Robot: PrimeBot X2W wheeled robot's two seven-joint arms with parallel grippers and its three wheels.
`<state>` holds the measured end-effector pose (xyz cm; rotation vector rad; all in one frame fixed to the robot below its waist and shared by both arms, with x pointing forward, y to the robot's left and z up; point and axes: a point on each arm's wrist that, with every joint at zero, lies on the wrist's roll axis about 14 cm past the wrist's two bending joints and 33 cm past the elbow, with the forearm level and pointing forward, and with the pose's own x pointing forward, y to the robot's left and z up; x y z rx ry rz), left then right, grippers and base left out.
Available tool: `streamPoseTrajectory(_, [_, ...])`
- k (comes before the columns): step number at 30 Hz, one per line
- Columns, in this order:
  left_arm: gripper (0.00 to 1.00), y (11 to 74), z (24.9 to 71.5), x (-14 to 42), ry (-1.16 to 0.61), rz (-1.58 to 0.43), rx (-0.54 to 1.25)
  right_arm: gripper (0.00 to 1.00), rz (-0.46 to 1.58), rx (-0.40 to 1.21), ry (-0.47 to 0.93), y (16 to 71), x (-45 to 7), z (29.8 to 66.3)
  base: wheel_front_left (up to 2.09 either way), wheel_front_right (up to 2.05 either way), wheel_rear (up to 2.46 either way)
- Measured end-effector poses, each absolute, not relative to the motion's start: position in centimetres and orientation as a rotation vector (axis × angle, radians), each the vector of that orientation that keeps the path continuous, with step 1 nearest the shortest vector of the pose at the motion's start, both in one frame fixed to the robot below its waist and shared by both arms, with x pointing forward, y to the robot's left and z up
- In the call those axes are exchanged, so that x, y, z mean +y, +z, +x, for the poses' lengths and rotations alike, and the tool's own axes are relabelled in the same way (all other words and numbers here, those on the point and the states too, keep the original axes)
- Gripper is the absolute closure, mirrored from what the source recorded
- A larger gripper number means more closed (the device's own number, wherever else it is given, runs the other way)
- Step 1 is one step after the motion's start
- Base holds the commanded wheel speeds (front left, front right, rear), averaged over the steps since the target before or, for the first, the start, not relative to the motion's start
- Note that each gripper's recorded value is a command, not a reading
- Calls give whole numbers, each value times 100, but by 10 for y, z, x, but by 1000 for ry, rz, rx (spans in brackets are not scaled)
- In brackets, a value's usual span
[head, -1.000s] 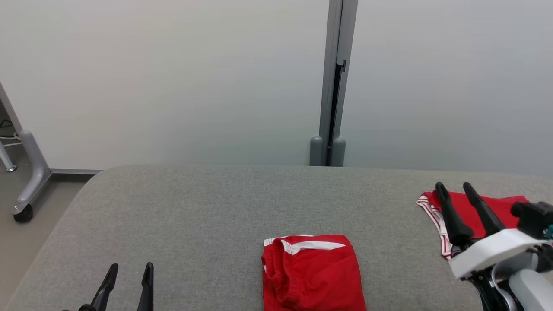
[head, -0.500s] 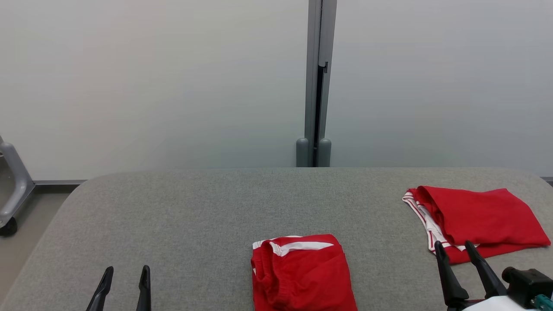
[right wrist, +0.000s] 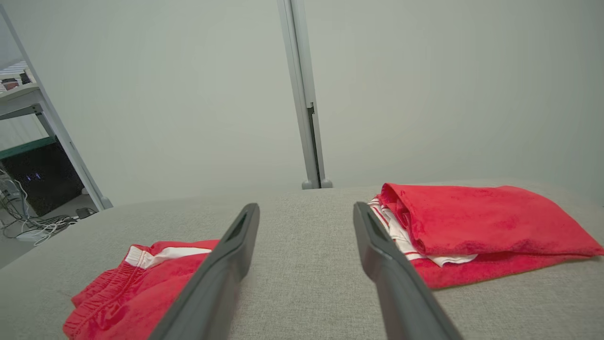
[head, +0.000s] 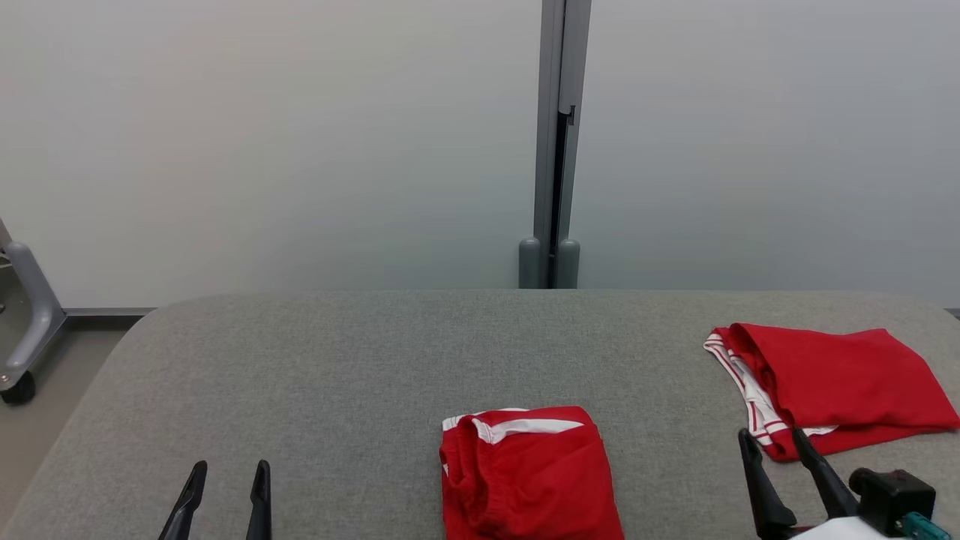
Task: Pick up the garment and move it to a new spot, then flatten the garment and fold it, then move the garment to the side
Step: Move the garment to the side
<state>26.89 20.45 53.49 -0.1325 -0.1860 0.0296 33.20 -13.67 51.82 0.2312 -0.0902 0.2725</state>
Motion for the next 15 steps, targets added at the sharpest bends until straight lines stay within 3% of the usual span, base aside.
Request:
streamPoseTrajectory(5, [0, 532, 268, 205, 28, -129, -181, 0, 228, -29, 348, 515, -110, 344, 0, 0, 0])
streamPoseTrajectory(15, [0, 523, 254, 224, 94, -131, -162, 0, 145, 257, 565, 486, -32, 372, 0, 0, 0])
